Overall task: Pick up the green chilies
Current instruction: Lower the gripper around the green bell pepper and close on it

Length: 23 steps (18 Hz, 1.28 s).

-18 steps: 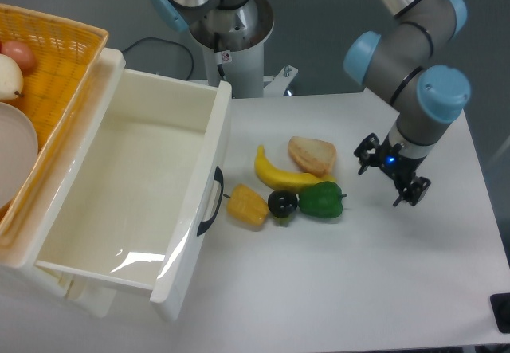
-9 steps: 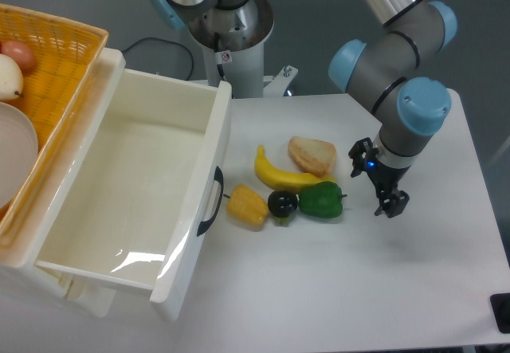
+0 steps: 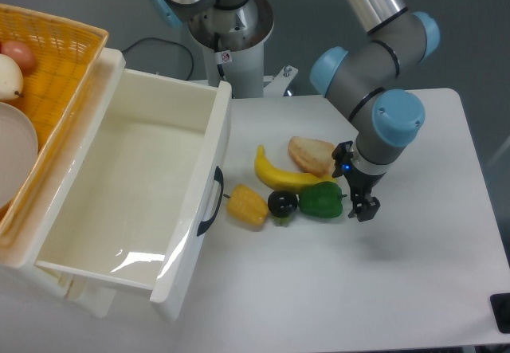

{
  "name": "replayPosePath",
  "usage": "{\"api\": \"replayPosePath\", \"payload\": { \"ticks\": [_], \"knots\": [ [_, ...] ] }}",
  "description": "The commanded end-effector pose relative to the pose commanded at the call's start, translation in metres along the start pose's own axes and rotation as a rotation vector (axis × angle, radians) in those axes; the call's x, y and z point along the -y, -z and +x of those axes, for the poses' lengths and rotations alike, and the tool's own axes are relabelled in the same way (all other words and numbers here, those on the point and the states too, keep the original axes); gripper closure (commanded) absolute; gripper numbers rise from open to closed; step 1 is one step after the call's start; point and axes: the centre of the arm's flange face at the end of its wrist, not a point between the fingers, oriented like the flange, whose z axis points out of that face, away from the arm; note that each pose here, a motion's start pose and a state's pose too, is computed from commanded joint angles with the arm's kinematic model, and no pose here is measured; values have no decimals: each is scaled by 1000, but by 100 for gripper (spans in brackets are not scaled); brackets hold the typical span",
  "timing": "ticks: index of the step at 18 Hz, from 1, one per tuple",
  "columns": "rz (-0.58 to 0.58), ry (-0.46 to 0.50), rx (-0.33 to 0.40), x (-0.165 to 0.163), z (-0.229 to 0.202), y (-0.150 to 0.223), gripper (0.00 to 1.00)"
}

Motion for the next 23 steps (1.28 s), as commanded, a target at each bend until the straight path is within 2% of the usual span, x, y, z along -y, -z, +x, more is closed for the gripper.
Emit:
{"api": "replayPosePath", "payload": {
  "ticks": [6, 18, 21, 23],
  "knots": [
    [7, 0, -27, 4, 7, -15, 3],
    [0, -11, -15, 9, -3, -31, 3],
    [-1, -11, -16, 9, -4, -31, 8],
    [-4, -12, -17, 9, -4, -31, 20]
  ]
}}
